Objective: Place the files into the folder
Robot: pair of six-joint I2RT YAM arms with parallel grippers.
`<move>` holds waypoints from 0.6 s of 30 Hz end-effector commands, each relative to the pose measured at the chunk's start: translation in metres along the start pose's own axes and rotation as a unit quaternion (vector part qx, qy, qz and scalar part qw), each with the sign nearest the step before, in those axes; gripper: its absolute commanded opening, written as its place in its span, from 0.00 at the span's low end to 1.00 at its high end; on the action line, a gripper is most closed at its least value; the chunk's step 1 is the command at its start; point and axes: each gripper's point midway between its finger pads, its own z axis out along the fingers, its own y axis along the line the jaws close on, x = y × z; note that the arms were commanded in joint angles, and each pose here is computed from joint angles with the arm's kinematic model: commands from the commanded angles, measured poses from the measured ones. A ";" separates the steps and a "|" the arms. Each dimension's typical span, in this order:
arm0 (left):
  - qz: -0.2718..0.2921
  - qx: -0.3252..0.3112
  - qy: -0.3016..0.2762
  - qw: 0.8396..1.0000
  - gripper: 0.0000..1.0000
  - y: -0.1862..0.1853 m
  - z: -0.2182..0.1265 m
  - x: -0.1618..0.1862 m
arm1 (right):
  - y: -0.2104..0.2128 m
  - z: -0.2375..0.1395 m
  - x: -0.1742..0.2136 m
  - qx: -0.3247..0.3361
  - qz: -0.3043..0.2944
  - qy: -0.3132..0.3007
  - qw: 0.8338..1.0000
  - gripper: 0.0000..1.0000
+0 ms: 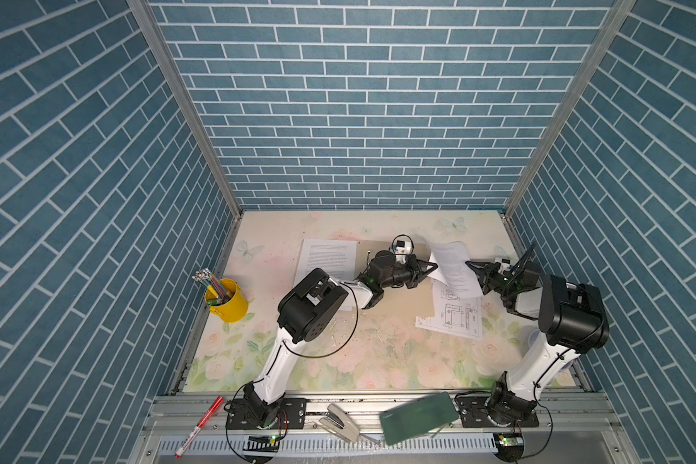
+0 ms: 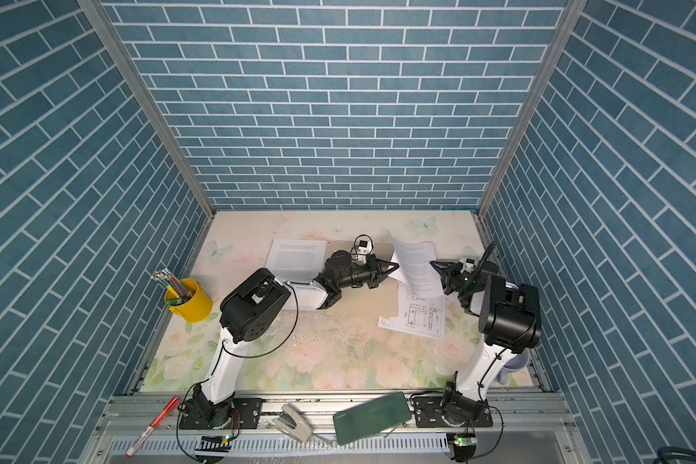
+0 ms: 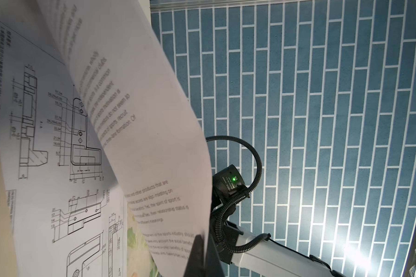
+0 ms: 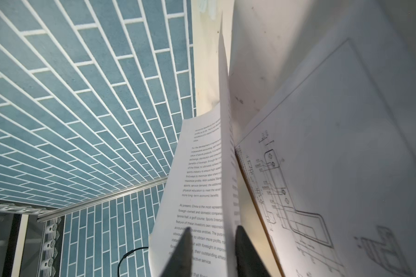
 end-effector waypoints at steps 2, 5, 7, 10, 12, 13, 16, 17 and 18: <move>0.018 0.027 0.001 0.999 0.00 -0.023 -0.016 0.000 | 0.010 0.005 0.000 -0.012 -0.015 0.011 1.000 0.11; 0.013 0.006 -0.004 1.000 0.07 -0.011 -0.028 -0.003 | 0.011 0.004 0.002 0.001 -0.029 0.018 0.999 0.00; 0.016 -0.012 -0.006 1.000 0.21 -0.004 -0.036 -0.004 | 0.014 0.003 0.004 0.018 -0.044 0.021 0.999 0.00; 0.021 -0.062 -0.011 0.998 0.43 0.014 -0.051 -0.008 | 0.023 0.001 0.005 0.046 -0.075 0.023 0.996 0.00; 0.031 -0.100 -0.012 0.994 0.54 0.022 -0.062 -0.010 | 0.035 0.002 0.007 0.061 -0.095 0.026 0.993 0.00; 0.036 -0.122 -0.010 0.992 0.61 0.027 -0.068 -0.012 | 0.043 0.003 0.007 0.064 -0.106 0.024 0.992 0.00; 0.052 -0.178 -0.007 0.983 0.88 0.033 -0.087 -0.016 | 0.071 0.013 0.015 0.068 -0.134 0.028 0.988 0.00; 0.057 -0.191 -0.007 0.980 0.98 0.034 -0.092 -0.017 | 0.079 0.017 0.018 0.070 -0.142 0.030 0.987 0.00; 0.061 -0.203 -0.006 0.977 1.00 0.034 -0.098 -0.019 | 0.089 0.021 0.021 0.070 -0.152 0.030 0.985 0.00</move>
